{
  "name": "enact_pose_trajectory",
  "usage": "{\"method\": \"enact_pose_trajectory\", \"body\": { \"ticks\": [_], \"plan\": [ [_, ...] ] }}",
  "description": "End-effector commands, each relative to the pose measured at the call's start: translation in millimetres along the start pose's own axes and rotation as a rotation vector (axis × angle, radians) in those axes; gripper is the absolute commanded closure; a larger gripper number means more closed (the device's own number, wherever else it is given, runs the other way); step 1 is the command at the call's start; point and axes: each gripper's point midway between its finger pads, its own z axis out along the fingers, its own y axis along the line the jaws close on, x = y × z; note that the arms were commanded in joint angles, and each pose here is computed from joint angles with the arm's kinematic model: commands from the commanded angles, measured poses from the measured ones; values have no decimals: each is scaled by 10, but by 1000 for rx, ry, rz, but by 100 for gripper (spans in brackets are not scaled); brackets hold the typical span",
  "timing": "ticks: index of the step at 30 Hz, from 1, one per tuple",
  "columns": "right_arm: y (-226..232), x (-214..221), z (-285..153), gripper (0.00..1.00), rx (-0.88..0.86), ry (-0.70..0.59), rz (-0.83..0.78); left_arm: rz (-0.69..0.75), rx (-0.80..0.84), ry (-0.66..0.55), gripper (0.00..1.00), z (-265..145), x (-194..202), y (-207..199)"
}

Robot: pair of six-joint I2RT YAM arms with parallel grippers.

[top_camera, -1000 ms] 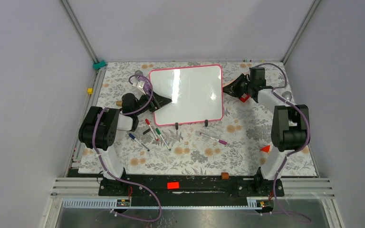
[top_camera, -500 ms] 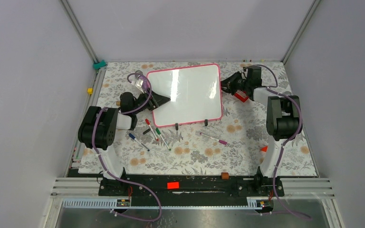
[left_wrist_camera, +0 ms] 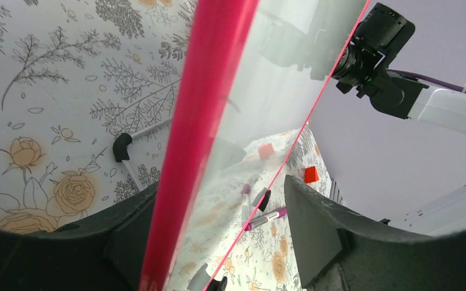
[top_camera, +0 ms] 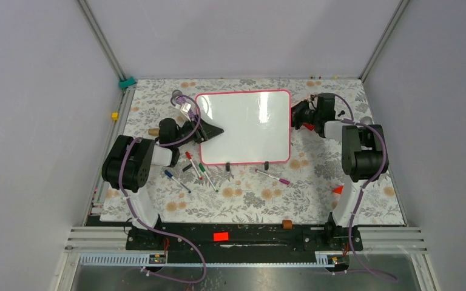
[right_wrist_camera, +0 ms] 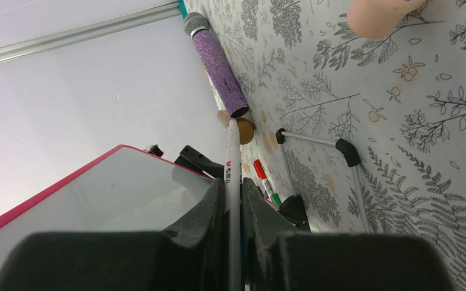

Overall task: Write a sentence on the whiteboard
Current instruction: Move the whiteboard to the center of the board.

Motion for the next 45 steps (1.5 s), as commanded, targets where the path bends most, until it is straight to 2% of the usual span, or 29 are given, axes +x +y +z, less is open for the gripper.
{"method": "enact_pose_trajectory", "body": {
  "ticks": [1, 23, 28, 36, 40, 45],
  "plan": [
    [415, 144, -190, 100, -102, 20, -91, 93, 95, 22, 36, 68, 0, -350],
    [117, -371, -673, 100, -41, -178, -36, 107, 94, 71, 36, 143, 355, -529],
    [111, -645, -897, 100, -32, -284, -2, 104, 40, 12, 27, -20, 175, -414],
    [-19, -839, -1396, 100, 148, -546, -10, 121, -39, -98, 11, -320, -13, -359],
    [17, -814, -1681, 100, 266, -649, -40, 135, -71, -156, 8, -474, 43, -349],
    [78, -709, -2103, 100, 392, -783, -77, 158, -107, -138, 8, -562, 171, -272]
  ]
}}
